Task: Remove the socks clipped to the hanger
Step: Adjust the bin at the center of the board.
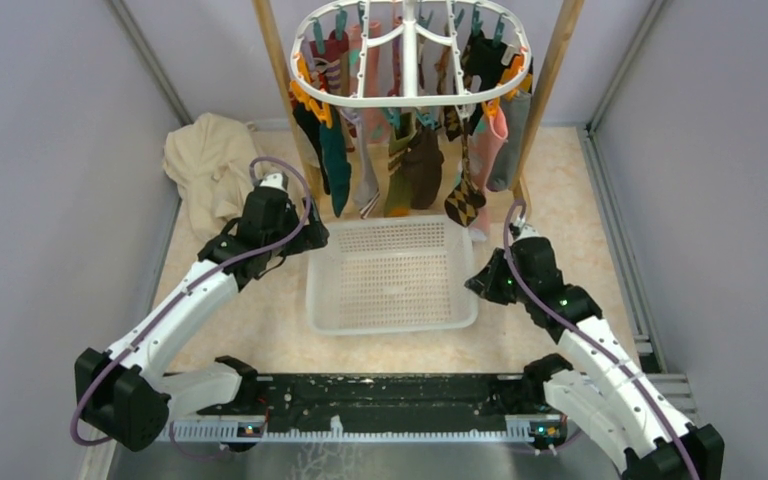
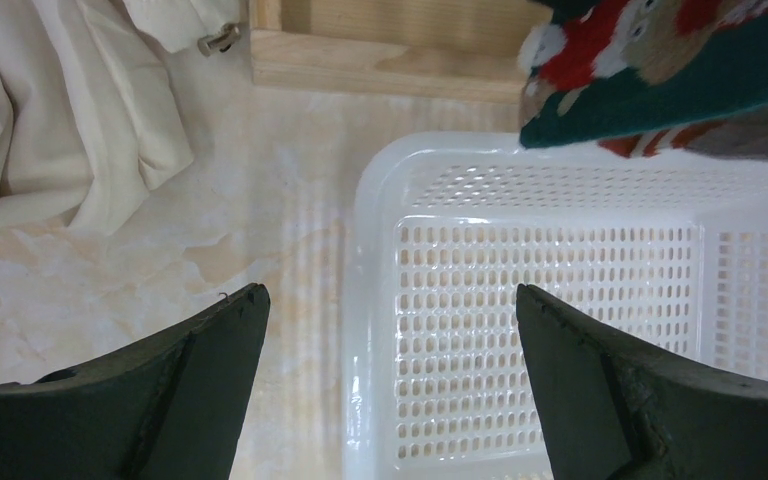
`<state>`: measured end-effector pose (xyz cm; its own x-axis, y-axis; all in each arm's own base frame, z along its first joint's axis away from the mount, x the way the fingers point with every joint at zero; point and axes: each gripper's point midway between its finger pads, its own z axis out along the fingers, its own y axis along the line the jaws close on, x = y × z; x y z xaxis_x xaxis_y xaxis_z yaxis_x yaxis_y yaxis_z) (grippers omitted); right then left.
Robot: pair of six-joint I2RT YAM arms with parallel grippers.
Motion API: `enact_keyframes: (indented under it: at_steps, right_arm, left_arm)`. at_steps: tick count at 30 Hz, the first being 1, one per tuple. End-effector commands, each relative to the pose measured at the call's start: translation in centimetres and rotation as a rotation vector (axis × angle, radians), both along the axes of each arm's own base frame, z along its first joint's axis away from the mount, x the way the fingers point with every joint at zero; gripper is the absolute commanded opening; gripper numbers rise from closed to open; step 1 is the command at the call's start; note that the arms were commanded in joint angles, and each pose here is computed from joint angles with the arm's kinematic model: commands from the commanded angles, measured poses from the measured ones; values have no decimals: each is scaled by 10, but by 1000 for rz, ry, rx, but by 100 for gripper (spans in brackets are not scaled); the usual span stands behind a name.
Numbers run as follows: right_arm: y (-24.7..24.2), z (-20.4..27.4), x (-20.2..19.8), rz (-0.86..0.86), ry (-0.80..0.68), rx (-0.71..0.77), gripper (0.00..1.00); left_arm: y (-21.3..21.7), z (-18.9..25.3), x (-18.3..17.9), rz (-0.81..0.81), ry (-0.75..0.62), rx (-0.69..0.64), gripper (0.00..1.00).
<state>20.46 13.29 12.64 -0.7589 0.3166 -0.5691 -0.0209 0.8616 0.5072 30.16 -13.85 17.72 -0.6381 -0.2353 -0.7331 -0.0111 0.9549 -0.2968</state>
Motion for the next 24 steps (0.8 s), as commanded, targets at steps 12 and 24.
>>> enact_keyframes:
  at_steps: [12,24]
  right_arm:
    - [-14,-6,-30,-62,62,5,9]
    - [-17,26,-22,-59,-4,-11,87]
  left_arm:
    - [3,-15,-12,-6,20,2,99]
    - [8,3,-19,3,-4,-6,99]
